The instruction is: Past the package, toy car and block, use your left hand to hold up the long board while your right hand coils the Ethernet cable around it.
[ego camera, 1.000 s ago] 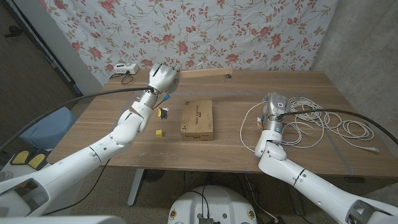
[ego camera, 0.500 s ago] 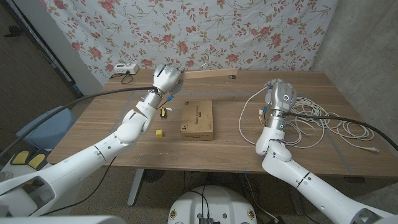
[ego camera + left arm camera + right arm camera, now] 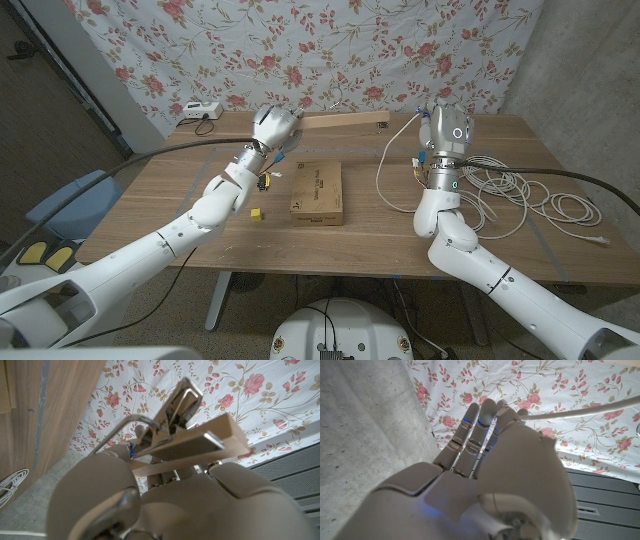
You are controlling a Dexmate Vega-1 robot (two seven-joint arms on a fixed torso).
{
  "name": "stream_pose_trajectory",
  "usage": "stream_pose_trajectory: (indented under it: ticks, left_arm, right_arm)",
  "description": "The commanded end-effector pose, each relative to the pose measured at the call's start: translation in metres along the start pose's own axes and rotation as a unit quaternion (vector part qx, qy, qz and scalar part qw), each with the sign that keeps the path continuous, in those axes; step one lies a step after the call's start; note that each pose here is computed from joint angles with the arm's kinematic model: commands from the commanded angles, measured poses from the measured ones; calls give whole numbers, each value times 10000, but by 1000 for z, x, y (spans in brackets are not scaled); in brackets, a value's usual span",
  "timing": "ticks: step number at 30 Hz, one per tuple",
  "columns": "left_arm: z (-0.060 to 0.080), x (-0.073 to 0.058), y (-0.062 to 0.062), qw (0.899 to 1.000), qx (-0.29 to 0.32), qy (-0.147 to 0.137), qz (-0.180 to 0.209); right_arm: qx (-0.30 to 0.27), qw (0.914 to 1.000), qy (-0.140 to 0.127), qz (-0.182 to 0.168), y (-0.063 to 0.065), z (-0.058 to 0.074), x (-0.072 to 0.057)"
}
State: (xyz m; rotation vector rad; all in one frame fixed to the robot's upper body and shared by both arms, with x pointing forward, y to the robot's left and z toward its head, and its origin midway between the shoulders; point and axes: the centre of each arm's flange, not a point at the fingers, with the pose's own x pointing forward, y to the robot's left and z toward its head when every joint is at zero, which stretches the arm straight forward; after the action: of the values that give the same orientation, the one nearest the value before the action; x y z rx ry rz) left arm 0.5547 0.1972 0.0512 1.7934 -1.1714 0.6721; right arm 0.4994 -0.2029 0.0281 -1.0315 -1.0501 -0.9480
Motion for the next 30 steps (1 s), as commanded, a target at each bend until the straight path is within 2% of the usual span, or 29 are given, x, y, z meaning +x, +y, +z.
stream_pose_trajectory:
  ticks: [1, 10, 16, 17, 18, 19, 20, 21, 22, 23, 30]
  left_arm:
    - [8, 2, -4, 9996, -246, -51, -159]
    - [10, 3, -8, 9983, -545, -51, -188]
    - [11, 3, -10, 9961, -838, -42, -259]
    - [11, 3, -10, 9953, -924, -32, -300]
    - [11, 3, -10, 9952, -928, -33, -302]
    - [11, 2, -11, 9948, -970, -26, -321]
    - [10, 2, -10, 9938, -1059, -8, -347]
    - [10, 2, -10, 9937, -1064, -9, -349]
    - [9, 1, -9, 9931, -1114, -3, -358]
    - [9, 1, -9, 9931, -1118, -3, -363]
    - [6, -3, -4, 9897, -1341, 35, -499]
  right_arm:
    - [501, 9961, -709, -156, -24, 33, 40]
    - [998, 9898, -1014, -18, -29, 54, 74]
    - [1095, 9866, -1193, 194, -24, 66, 98]
    - [1074, 9862, -1234, 248, -22, 70, 107]
    - [1072, 9862, -1235, 251, -22, 70, 107]
    - [1110, 9856, -1239, 294, -21, 72, 112]
    - [1107, 9853, -1251, 362, -19, 74, 123]
    - [1107, 9853, -1252, 366, -19, 74, 123]
    - [1175, 9842, -1238, 462, -16, 76, 135]
    - [1180, 9839, -1245, 510, -15, 77, 141]
    - [1199, 9813, -1231, 868, -1, 83, 174]
